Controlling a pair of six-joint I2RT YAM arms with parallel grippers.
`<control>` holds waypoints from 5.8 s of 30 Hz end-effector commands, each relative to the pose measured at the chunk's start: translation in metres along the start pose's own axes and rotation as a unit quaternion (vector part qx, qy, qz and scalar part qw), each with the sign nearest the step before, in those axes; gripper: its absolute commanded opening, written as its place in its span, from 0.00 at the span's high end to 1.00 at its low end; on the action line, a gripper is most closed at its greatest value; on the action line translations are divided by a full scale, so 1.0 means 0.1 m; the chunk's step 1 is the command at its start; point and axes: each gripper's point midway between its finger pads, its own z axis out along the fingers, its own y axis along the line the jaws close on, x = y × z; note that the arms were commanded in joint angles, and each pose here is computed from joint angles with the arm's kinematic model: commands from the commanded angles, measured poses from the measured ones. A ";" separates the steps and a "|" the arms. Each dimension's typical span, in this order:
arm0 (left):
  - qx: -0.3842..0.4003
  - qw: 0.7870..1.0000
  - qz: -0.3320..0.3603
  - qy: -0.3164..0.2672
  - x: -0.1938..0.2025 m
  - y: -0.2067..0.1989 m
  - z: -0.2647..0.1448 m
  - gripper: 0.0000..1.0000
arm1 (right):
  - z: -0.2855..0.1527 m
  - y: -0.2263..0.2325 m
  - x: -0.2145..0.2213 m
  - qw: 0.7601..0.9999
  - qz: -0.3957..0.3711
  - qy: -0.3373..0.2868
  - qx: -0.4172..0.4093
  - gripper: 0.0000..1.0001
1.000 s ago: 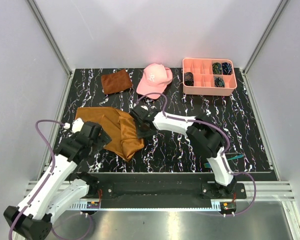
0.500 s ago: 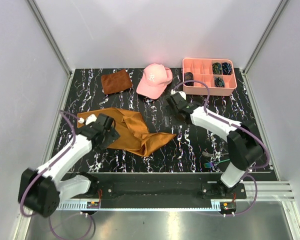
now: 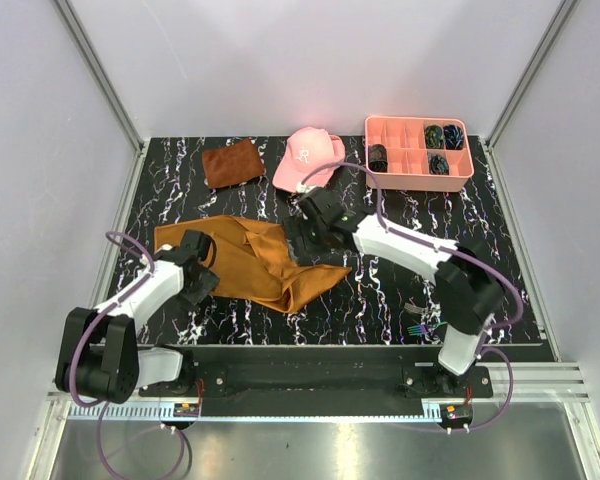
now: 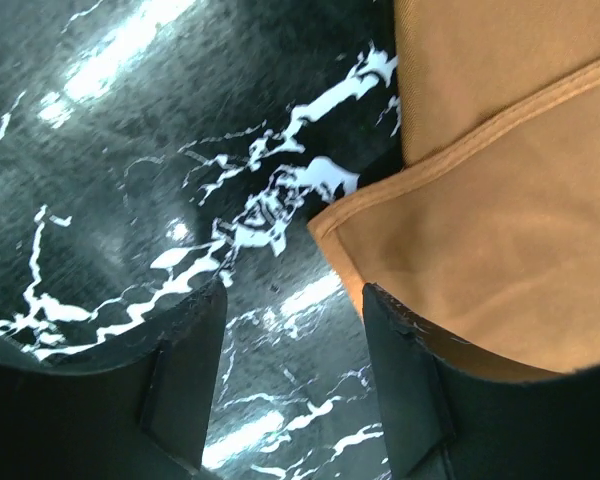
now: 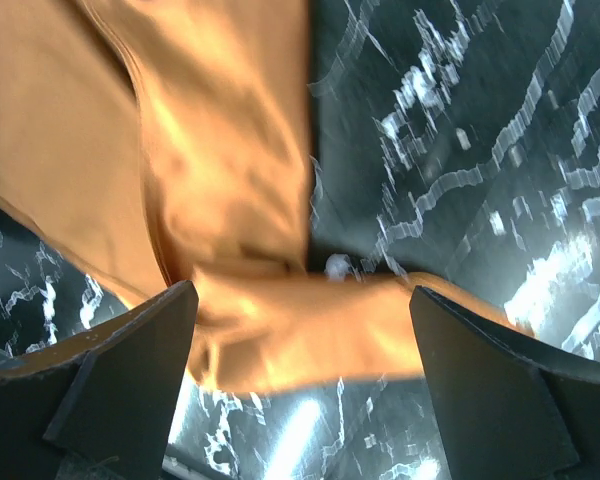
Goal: Fold the napkin into a case and place the utensils inside
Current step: Move the crumpled napkin to the center of the board, then pick up the crumpled napkin from the center of the board, then flatten out the crumpled napkin at the center of the board.
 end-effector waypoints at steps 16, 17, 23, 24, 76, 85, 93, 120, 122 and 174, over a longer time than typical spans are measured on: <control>0.026 0.999 -0.003 -0.024 -0.15 -0.22 0.35 0.83 | 0.96 0.59 -0.50 0.991 -0.129 0.032 -0.014 0.00; 0.037 0.999 0.002 -0.023 -0.15 -0.26 0.33 0.92 | 0.92 0.66 -0.58 0.990 -0.139 0.029 -0.010 0.00; 0.120 0.992 0.033 -0.026 -0.13 -0.39 0.14 1.00 | 1.21 0.51 -0.70 0.979 -0.196 0.034 0.056 0.00; 0.131 0.990 0.040 -0.029 -0.13 -0.39 0.10 1.00 | 1.22 0.51 -0.73 0.976 -0.206 0.029 0.058 0.00; 0.151 0.946 0.286 0.001 0.44 -1.18 0.26 0.43 | 0.34 -1.16 0.10 0.991 0.049 0.030 0.124 0.23; 0.191 0.943 0.266 -0.059 0.07 -1.19 -0.16 1.00 | 0.35 -1.21 -0.29 0.992 0.041 -0.002 0.119 0.73; 0.252 0.944 0.157 -0.144 -0.70 -0.99 -0.93 1.00 | -0.24 -1.00 -1.15 0.991 0.039 -0.097 0.084 1.00; 0.278 0.958 0.064 -0.038 -0.01 0.00 -1.22 0.34 | -0.43 -2.24 -1.11 0.965 0.166 -0.023 0.202 0.08; 0.312 0.945 0.082 -0.049 -0.09 -0.17 -1.39 0.31 | -0.54 -2.10 -0.85 0.965 0.196 -0.023 0.173 0.04; 0.242 0.933 0.262 0.038 0.50 -1.54 -0.40 0.37 | -0.68 -2.05 0.92 0.927 0.278 -0.058 0.244 1.00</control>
